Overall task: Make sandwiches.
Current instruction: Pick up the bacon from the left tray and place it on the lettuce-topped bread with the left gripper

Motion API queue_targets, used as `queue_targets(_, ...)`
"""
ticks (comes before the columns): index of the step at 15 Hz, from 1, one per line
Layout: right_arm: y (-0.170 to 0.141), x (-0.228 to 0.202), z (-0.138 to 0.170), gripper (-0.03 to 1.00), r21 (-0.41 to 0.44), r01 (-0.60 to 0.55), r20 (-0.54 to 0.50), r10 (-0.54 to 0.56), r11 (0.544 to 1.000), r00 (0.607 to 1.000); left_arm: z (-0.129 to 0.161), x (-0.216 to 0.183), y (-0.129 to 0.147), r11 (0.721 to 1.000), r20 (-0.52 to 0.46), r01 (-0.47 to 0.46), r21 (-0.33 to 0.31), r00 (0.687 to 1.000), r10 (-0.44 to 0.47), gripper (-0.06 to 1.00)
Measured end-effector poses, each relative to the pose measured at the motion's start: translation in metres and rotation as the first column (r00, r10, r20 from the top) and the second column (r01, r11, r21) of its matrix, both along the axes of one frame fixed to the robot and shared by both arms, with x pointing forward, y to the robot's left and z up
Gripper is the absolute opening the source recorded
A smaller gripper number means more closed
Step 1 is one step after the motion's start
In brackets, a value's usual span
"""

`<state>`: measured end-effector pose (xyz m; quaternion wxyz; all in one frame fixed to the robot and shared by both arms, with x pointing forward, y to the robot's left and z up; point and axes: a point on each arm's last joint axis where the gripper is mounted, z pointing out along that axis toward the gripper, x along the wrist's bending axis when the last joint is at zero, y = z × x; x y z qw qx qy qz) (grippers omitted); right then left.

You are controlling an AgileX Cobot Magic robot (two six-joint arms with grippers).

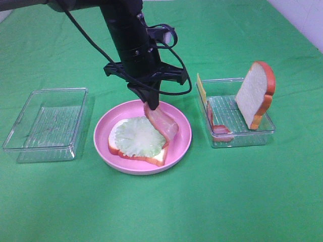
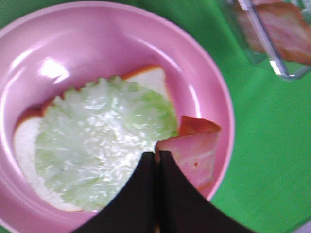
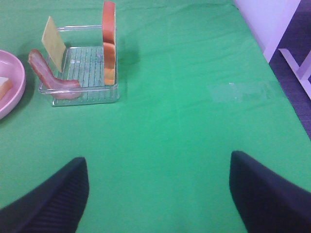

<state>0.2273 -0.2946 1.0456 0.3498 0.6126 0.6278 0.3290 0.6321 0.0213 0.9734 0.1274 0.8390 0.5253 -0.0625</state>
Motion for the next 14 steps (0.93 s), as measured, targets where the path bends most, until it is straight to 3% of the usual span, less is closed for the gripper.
queue_targets(2,0.0,0.0,0.0,0.75,0.0,0.0,0.0,0.0,1.0,1.0,-0.003,0.005,0.008,0.995,0.046,-0.044,0.092,0.998,0.04,0.0)
queue_targets(6,0.0,0.0,0.0,0.75,0.0,0.0,0.0,0.0,1.0,1.0,-0.011,0.009,0.013,0.987,0.067,-0.057,0.15,0.997,0.048,0.0)
queue_targets(9,0.0,0.0,0.0,0.75,0.0,0.0,0.0,0.0,1.0,1.0,-0.013,0.01,0.013,0.987,0.065,-0.057,0.154,0.997,0.047,0.01)
queue_targets(11,0.0,0.0,0.0,0.75,0.0,0.0,0.0,0.0,1.0,1.0,-0.013,0.01,0.013,0.987,0.065,-0.057,0.154,0.997,0.047,0.15)
queue_targets(13,0.0,0.0,0.0,0.75,0.0,0.0,0.0,0.0,1.0,1.0,-0.013,0.01,0.013,0.987,0.065,-0.056,0.154,0.997,0.046,0.39)
queue_targets(14,0.0,0.0,0.0,0.75,0.0,0.0,0.0,0.0,1.0,1.0,-0.013,0.01,0.013,0.987,0.068,-0.046,0.156,0.997,0.036,0.57)
